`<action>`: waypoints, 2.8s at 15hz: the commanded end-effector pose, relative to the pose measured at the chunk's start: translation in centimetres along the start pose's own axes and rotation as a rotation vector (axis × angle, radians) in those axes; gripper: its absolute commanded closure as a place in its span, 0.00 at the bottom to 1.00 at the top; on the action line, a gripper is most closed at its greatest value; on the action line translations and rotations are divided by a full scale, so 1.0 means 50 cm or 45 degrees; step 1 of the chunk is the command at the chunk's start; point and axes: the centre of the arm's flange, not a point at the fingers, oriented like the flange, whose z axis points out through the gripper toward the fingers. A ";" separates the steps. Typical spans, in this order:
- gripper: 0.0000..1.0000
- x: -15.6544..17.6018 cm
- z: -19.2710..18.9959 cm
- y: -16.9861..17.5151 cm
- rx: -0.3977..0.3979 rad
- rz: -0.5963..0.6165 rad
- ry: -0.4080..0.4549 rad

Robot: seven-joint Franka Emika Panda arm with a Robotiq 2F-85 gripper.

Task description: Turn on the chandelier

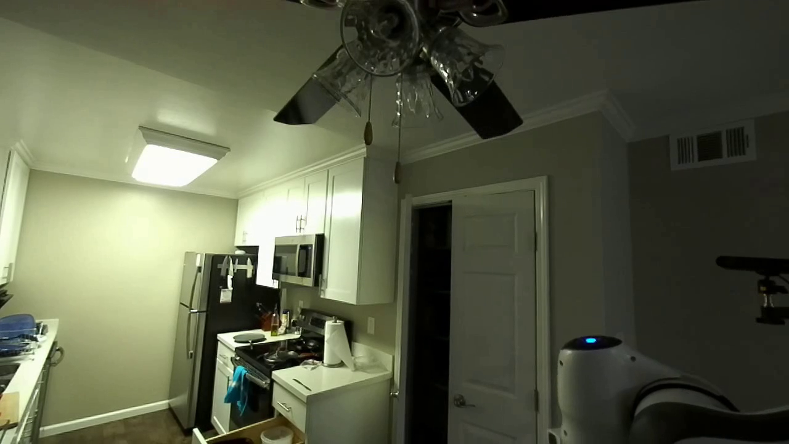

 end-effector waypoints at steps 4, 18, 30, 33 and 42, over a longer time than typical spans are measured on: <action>0.00 0.209 -0.207 -0.185 0.095 -0.151 0.445; 0.00 0.538 -0.612 -0.444 0.066 0.110 1.184; 0.00 0.532 -0.573 -0.439 0.085 0.132 1.035; 0.00 0.529 -0.610 -0.408 0.096 0.157 1.201; 0.00 0.509 -0.731 -0.265 0.022 0.190 1.386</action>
